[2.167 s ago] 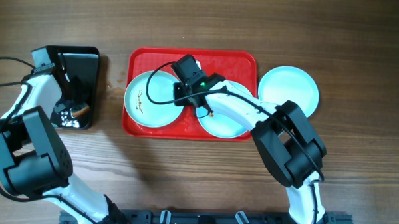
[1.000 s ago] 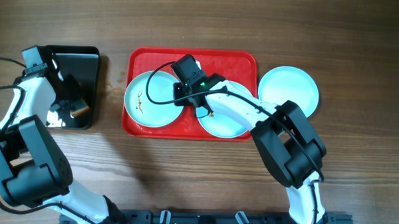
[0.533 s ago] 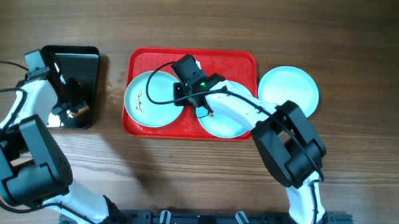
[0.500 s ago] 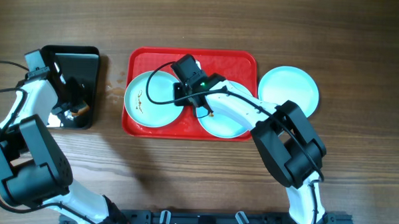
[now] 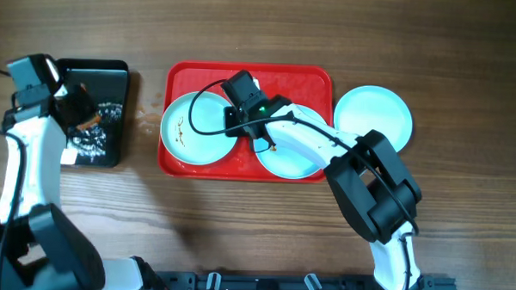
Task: Clean dirty plates on tray and stack at the side
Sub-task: 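Grasp the sponge in the black tray with the left gripper, then carry the sponge with the left gripper onto the held plate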
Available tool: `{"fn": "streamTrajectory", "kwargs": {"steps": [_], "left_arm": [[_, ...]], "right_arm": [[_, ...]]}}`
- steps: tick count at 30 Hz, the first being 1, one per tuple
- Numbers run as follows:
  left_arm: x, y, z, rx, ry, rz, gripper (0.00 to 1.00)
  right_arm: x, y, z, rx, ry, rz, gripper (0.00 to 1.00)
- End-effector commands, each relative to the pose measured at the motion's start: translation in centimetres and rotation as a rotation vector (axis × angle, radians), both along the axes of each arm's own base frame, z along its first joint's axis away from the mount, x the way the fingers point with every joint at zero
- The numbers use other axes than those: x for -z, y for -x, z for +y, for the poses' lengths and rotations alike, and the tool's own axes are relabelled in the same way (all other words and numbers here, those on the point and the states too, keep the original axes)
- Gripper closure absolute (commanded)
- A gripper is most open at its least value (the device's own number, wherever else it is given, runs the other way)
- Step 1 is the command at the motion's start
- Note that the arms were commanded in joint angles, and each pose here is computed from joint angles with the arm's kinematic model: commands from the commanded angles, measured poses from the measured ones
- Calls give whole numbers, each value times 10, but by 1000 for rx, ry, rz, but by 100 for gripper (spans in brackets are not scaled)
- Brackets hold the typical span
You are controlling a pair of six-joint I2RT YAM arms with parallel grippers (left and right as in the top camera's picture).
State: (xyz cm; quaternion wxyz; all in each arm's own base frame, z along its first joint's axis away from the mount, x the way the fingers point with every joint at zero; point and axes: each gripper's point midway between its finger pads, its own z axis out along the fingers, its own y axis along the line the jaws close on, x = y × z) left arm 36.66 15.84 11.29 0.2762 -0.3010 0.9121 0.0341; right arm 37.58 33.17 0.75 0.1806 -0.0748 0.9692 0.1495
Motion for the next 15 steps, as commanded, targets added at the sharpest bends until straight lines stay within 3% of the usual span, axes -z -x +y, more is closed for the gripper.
{"fn": "streamTrajectory", "kwargs": {"steps": [1,4,6,12,15], "left_arm": [[41,10,-3,-2,36,74,96],[79,24,-1,-18,65,164,96],[76,24,3,-28,57,161,96],[-31,-6,-4,26,-7,-100,96],[-53,-4,-8,34,-29,-147,96]], "right_arm": [[20,4,-3,-20,32,25,96],[20,5,-3,-20,34,27,96],[20,5,-3,-20,33,27,96],[18,1,0,-16,19,13,96],[18,1,0,-16,17,11,96]]}}
